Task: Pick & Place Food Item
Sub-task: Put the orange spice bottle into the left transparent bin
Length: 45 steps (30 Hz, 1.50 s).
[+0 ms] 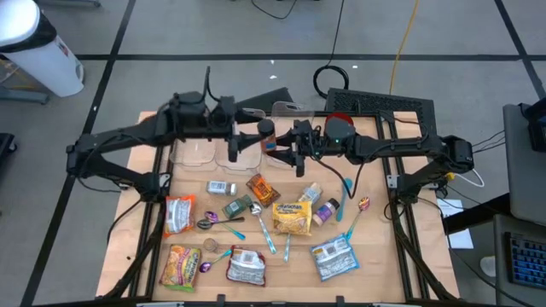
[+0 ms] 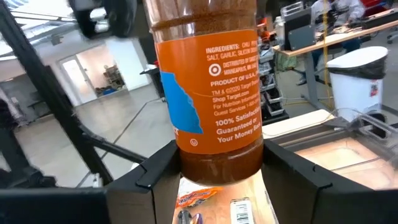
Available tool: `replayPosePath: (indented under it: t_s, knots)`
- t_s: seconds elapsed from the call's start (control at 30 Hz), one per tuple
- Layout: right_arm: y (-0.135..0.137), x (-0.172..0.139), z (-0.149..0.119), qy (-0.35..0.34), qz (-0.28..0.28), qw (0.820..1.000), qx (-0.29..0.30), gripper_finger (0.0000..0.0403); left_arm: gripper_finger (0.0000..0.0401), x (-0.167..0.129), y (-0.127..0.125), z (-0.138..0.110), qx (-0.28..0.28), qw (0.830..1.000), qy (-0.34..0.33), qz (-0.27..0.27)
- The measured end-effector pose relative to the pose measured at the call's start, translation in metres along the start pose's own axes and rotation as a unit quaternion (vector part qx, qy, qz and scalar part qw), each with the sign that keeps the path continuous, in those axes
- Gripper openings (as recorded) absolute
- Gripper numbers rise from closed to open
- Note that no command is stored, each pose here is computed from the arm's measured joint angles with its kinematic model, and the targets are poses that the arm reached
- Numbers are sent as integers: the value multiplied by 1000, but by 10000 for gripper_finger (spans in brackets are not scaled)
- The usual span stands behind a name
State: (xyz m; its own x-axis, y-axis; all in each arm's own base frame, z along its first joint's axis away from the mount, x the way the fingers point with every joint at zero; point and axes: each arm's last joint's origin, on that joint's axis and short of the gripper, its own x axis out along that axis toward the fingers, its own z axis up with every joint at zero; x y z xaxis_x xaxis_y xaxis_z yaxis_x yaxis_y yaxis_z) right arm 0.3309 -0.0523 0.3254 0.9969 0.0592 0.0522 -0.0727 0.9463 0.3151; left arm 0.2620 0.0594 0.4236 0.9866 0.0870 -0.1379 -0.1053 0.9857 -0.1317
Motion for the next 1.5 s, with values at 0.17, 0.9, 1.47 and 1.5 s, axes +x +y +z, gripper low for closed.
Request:
replayPosePath:
  t_s: [0.17, 0.9, 1.47, 1.5]
  knots:
    - [-1, 0, -3, 18, -2, 1000, 5, 185, 286, -15, 4, 21, -2, 1000, 11, -4]
    - [-4, -2, -18, 92, -13, 996, 11, 183, 287, 43, 7, 60, 19, 973, 215, -77]
    - [-4, -2, -16, 89, 0, 996, 5, 181, 286, 57, 12, 40, -2, 948, 310, -71]
    - [-4, -2, -16, 88, 1, 996, 5, 180, 284, 58, 12, 40, -3, 947, 312, -72]
